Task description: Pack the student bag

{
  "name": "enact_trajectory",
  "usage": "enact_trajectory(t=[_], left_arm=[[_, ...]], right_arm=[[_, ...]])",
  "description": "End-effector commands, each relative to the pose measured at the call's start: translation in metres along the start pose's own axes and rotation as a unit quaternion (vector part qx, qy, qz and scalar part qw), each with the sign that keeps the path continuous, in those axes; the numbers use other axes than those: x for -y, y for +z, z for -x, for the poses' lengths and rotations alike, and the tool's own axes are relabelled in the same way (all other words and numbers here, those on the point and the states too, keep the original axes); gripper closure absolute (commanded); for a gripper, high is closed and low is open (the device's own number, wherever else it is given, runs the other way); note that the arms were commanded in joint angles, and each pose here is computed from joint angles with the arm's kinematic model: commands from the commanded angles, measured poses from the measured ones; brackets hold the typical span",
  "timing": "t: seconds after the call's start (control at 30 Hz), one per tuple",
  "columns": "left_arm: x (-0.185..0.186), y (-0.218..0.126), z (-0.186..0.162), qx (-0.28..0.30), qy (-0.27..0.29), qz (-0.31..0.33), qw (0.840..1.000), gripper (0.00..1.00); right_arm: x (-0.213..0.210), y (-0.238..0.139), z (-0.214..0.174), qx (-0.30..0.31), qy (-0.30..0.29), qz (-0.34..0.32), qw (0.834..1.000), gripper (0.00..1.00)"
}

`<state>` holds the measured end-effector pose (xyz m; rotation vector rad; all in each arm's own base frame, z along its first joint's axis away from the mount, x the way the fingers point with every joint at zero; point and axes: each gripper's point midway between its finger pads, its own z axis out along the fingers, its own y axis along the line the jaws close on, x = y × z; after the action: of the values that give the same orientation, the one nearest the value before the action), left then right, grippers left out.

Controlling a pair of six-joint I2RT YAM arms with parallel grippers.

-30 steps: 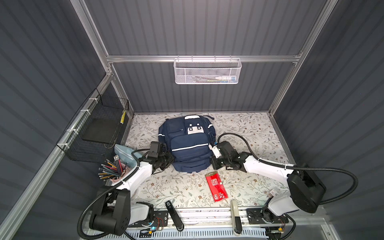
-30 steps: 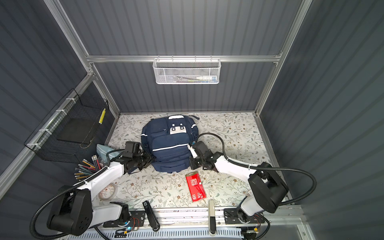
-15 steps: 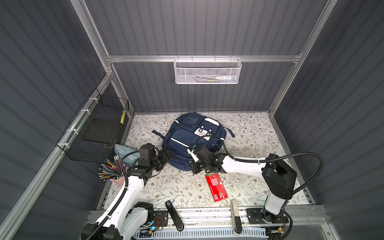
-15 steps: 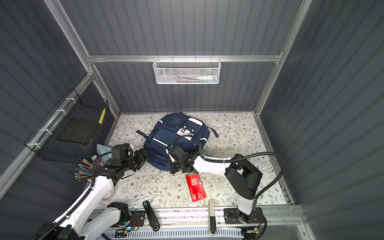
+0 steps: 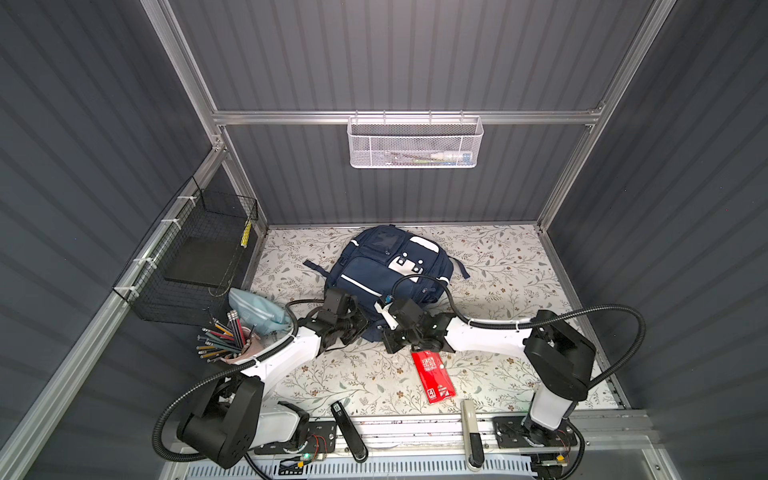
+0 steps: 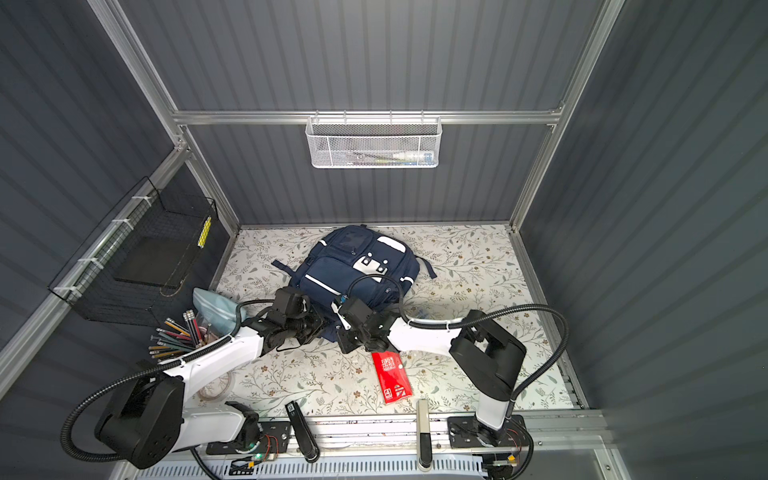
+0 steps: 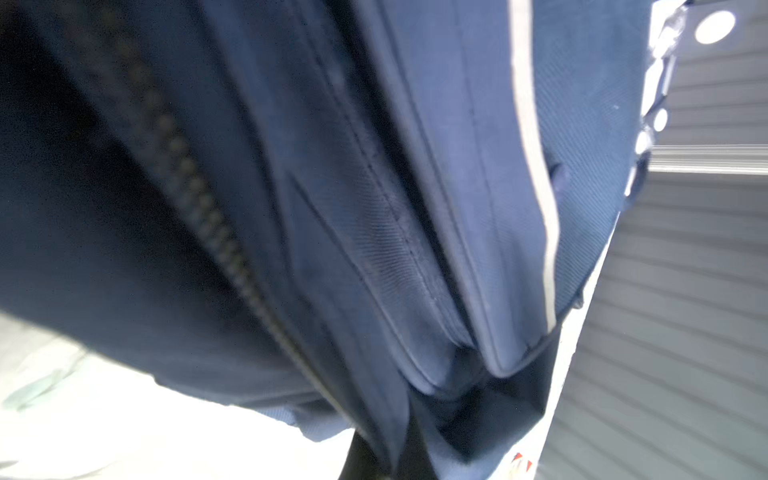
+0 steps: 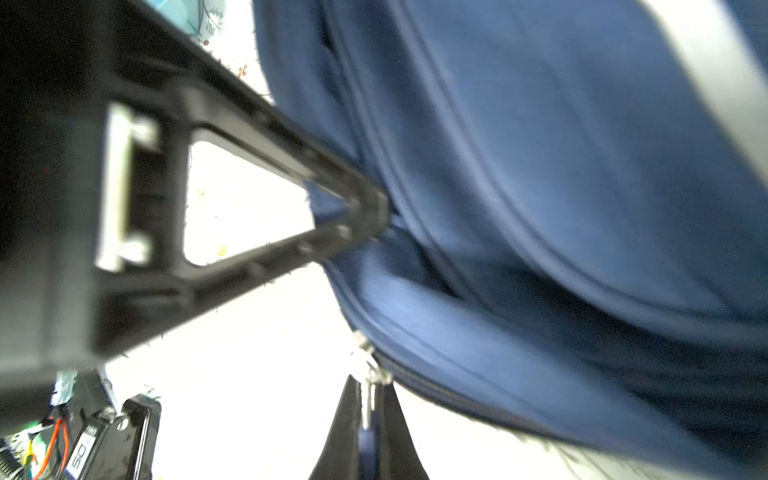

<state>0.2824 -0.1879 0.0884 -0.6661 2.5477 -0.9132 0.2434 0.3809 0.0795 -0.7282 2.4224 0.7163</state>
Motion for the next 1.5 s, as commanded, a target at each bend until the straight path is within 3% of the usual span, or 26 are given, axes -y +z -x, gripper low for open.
enact_trajectory(t=[0.0,0.13,0.37,0.47,0.57,0.6,0.67,0.7,0.83,0.97,1.1,1.27,1.4,1.47], left_arm=[[-0.002,-0.025,0.026,0.053,0.025,0.012,0.998,1.00],[-0.019,-0.041,0.035,0.049,-0.008,-0.004,0.999,1.00],[-0.024,-0.055,0.041,0.055,0.020,0.021,0.998,1.00],[-0.031,-0.053,0.045,0.063,0.027,0.038,0.997,1.00],[-0.032,-0.049,0.054,0.075,0.036,0.046,0.995,1.00],[-0.032,-0.047,0.058,0.078,0.040,0.049,0.995,1.00],[-0.031,-0.042,0.068,0.077,0.050,0.053,0.994,1.00],[-0.033,-0.041,0.073,0.078,0.052,0.059,0.994,1.00],[-0.039,-0.051,0.097,0.097,0.068,0.085,0.989,0.76],[-0.024,-0.085,0.119,0.160,0.110,0.099,0.976,0.48],[0.011,-0.097,0.111,0.159,0.113,0.044,0.980,0.41],[0.059,-0.046,0.038,0.065,0.136,-0.019,0.988,0.41],[0.037,-0.012,0.016,0.047,0.114,-0.014,0.992,0.43],[0.010,0.009,0.006,0.032,0.122,0.031,0.992,0.43]], right_arm=[[0.054,-0.022,0.001,0.007,0.038,-0.047,0.998,1.00],[0.121,-0.041,-0.006,0.002,0.087,-0.096,0.992,1.00],[0.214,-0.068,-0.015,-0.004,0.178,-0.180,0.968,1.00],[0.224,-0.073,-0.015,0.004,0.188,-0.180,0.965,1.00],[0.192,-0.068,-0.014,-0.002,0.141,-0.134,0.981,0.97],[0.175,-0.064,-0.015,-0.011,0.113,-0.114,0.987,0.89],[0.147,-0.061,-0.019,-0.032,0.058,-0.103,0.992,0.59],[0.143,-0.063,-0.018,-0.033,0.052,-0.109,0.992,0.54],[0.145,-0.106,0.018,0.059,0.036,-0.148,0.987,0.39],[0.156,-0.147,0.068,0.177,-0.035,-0.168,0.969,0.26],[0.169,-0.136,0.092,0.140,-0.181,-0.168,0.959,0.28],[0.181,-0.095,0.096,0.045,-0.356,-0.152,0.921,0.30],[0.195,-0.073,0.095,-0.002,-0.365,-0.161,0.917,0.25],[0.195,-0.058,0.089,-0.020,-0.359,-0.150,0.921,0.25]])
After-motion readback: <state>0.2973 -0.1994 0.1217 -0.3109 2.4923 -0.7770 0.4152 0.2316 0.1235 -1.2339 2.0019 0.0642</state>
